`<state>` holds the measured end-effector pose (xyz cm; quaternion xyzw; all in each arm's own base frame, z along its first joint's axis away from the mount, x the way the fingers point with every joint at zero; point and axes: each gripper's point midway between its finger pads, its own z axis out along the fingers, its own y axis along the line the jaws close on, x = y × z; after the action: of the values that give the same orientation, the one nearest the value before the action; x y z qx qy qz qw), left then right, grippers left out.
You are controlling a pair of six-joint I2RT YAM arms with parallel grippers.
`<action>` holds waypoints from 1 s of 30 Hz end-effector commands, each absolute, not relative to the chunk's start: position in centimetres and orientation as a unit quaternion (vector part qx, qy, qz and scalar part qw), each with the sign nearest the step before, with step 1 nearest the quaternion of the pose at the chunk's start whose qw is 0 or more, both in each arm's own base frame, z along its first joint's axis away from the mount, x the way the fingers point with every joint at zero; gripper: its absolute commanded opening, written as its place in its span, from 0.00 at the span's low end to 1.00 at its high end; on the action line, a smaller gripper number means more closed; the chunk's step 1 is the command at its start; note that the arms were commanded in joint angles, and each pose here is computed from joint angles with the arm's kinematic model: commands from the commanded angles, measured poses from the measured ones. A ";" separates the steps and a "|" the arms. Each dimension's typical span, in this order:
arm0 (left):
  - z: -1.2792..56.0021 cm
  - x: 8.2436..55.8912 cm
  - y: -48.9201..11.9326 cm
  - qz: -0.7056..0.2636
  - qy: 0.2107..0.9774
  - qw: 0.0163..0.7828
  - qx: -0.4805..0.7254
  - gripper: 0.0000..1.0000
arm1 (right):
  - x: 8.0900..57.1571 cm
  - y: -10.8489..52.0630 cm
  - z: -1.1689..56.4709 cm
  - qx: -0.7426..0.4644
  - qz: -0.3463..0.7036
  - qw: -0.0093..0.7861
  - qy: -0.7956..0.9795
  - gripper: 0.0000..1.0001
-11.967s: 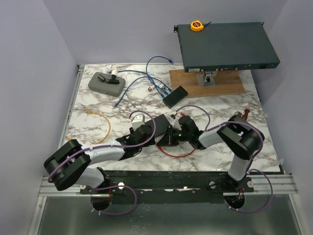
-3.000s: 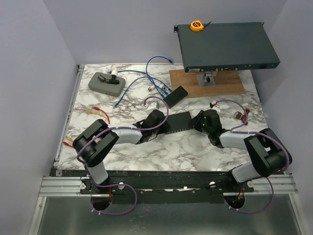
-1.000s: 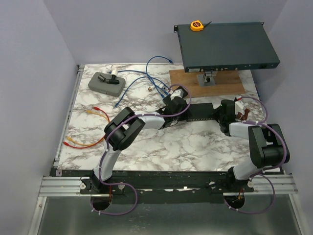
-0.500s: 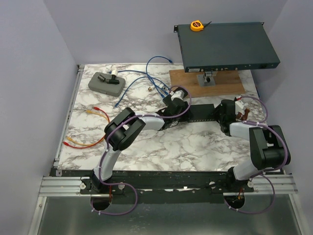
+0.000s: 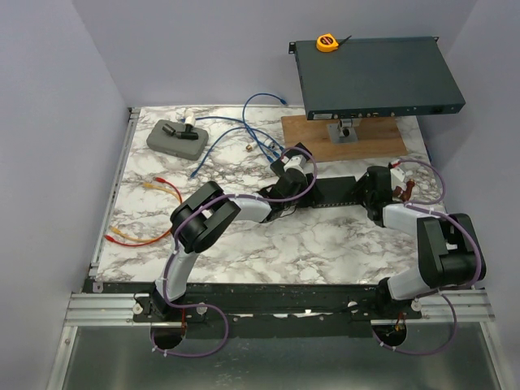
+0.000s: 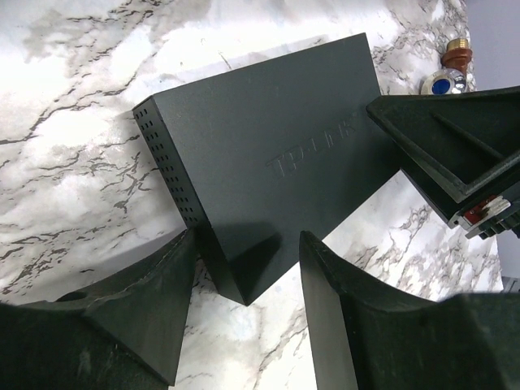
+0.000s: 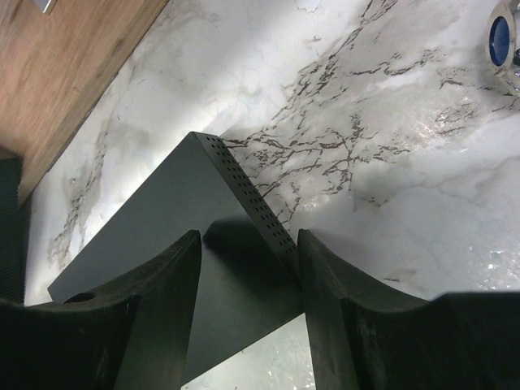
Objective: Pull the plug from the switch port
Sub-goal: Move the switch port to the center of the board.
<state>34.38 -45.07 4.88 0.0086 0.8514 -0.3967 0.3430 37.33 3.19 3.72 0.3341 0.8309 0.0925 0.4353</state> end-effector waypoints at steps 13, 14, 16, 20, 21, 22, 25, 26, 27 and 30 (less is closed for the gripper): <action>7.8 32.0 -50.6 -0.473 0.826 0.303 0.059 0.40 | 35.6 4.6 1.1 0.307 0.081 0.375 0.871 0.45; 8.0 32.1 -50.8 -0.474 0.824 0.303 0.062 0.40 | 35.7 4.5 1.0 0.308 0.078 0.373 0.872 0.44; 8.1 32.3 -51.1 -0.473 0.824 0.304 0.066 0.40 | 36.1 4.5 1.0 0.308 0.077 0.374 0.871 0.43; 8.2 32.7 -51.5 -0.473 0.823 0.306 0.071 0.40 | 37.1 4.5 1.4 0.308 0.075 0.377 0.871 0.43; 8.3 32.8 -51.6 -0.473 0.823 0.307 0.071 0.40 | 37.3 4.5 1.5 0.307 0.074 0.377 0.871 0.43; 8.2 32.9 -51.6 -0.472 0.824 0.307 0.071 0.41 | 37.4 4.5 1.5 0.306 0.073 0.377 0.871 0.43; 8.1 33.1 -51.4 -0.472 0.824 0.306 0.068 0.46 | 37.3 4.3 1.4 0.308 0.070 0.376 0.871 0.43; 8.3 33.2 -51.2 -0.473 0.823 0.307 0.064 0.49 | 37.2 4.2 1.5 0.309 0.069 0.377 0.870 0.45; 8.4 33.3 -50.9 -0.472 0.823 0.309 0.061 0.51 | 37.2 4.2 1.7 0.310 0.069 0.380 0.869 0.48; 8.5 33.6 -49.9 -0.473 0.822 0.312 0.049 0.55 | 37.1 4.0 2.6 0.315 0.068 0.389 0.863 0.54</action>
<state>35.67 -47.11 5.04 0.0243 0.8604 -0.3910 0.3261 39.03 1.10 3.71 0.3329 0.8348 0.0311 0.4373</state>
